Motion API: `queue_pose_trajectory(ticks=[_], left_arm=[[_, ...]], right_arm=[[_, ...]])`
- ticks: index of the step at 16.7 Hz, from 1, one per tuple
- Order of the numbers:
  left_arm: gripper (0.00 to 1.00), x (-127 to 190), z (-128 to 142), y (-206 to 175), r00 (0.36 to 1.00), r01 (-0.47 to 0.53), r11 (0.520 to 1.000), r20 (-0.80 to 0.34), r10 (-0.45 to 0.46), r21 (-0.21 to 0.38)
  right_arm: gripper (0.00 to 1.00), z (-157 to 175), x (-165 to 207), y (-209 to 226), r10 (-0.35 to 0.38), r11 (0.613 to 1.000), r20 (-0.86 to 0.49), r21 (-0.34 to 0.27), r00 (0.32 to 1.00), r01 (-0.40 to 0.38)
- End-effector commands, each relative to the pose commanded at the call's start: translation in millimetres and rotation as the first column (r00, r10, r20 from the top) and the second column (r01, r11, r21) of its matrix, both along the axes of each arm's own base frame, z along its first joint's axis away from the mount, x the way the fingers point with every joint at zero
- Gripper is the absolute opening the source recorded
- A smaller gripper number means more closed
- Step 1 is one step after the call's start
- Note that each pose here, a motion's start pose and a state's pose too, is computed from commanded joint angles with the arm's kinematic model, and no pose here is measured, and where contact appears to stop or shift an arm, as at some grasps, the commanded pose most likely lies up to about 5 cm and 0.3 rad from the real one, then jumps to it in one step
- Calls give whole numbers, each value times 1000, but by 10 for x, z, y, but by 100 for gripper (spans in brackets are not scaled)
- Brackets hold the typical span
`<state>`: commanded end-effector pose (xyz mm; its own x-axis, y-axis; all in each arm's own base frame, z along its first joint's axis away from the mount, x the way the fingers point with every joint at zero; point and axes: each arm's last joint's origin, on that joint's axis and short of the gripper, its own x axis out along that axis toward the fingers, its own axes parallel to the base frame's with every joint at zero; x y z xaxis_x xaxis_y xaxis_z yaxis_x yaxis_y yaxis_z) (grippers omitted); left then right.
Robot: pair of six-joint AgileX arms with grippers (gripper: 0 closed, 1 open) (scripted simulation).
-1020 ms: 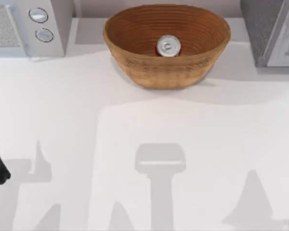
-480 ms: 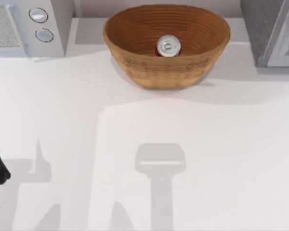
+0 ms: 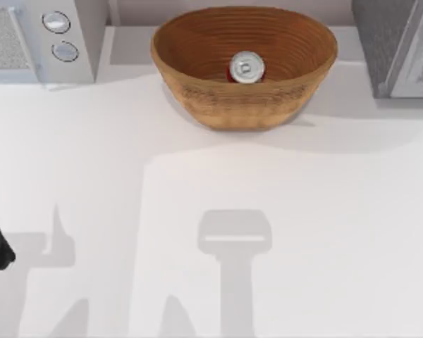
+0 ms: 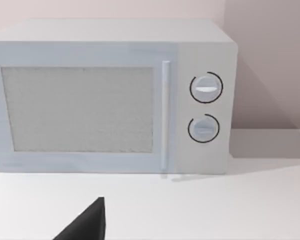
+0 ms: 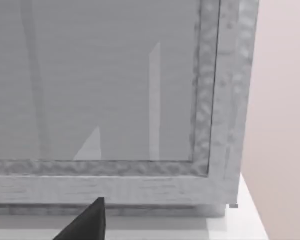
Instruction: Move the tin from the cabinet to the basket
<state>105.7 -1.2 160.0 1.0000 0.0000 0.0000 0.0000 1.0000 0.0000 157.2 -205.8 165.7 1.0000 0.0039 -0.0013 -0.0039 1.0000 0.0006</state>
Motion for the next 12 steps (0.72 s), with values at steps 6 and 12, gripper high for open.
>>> queue_pose_trajectory(ticks=[6, 12], left_arm=[[100, 0, 0, 0, 1000, 0, 1000, 0, 0, 0], [100, 0, 0, 0, 1000, 0, 1000, 0, 0, 0]], right_arm=[[100, 631, 218, -463, 0, 1000, 2, -5, 1000, 0], [100, 1829, 322, -691, -4, 999, -20, 36, 1000, 4]])
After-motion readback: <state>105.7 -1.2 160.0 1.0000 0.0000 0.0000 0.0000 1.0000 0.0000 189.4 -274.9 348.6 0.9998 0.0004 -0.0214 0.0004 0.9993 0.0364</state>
